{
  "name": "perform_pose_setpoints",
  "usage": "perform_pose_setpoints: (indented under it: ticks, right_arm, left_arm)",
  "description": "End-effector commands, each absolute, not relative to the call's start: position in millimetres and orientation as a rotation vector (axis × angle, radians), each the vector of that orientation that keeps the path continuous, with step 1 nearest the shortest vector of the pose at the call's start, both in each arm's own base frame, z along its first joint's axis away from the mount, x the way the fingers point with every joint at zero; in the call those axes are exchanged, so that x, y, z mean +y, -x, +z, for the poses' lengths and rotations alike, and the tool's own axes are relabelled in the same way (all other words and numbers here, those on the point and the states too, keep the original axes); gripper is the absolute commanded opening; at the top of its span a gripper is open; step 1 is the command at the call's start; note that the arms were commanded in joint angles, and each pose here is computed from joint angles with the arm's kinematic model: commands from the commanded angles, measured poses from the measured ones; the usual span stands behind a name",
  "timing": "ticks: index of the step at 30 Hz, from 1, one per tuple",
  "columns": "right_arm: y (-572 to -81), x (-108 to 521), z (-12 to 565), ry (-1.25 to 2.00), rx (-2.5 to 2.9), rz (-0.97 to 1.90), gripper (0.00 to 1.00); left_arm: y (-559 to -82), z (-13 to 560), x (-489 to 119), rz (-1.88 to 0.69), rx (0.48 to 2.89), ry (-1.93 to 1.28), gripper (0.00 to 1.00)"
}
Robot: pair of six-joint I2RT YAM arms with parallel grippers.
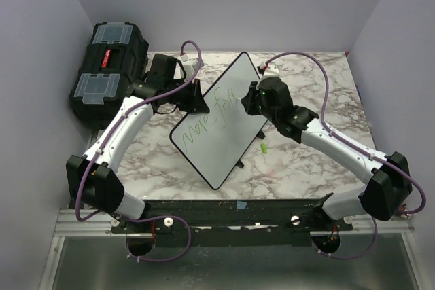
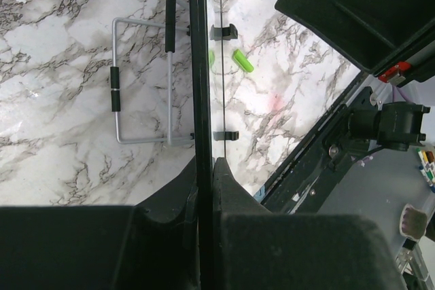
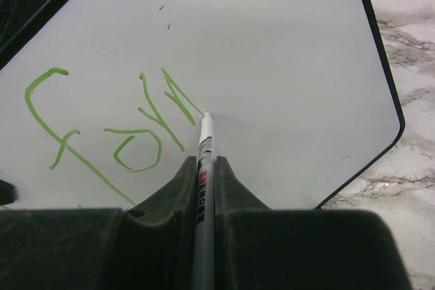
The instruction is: Write a sentence on the whiteboard
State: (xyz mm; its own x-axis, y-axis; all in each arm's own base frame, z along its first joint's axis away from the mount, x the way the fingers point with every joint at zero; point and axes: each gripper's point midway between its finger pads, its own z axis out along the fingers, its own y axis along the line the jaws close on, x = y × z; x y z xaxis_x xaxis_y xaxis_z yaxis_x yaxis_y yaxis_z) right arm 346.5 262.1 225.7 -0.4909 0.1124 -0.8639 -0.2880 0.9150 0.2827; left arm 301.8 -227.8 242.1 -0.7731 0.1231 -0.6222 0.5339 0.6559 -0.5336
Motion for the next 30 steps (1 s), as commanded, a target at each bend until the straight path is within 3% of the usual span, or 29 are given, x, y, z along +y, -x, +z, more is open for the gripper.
perform_pose_setpoints:
  ticks: [1,16,30]
  right_arm:
    - [-356,274,236,0.134,2.010,0.499,0.01]
    - [-376,284,253,0.160,1.967,0.469,0.01]
    - [-348,250,290,0.112,1.897,0.462,0.01]
  left_arm:
    - [-305,236,-229,-0.889,2.261,-0.660,0.00]
    - [-306,234,-229,-0.892,2.264,-0.661,0.00]
    - [-306,234,-228,-0.883,2.266,-0.658,0.00]
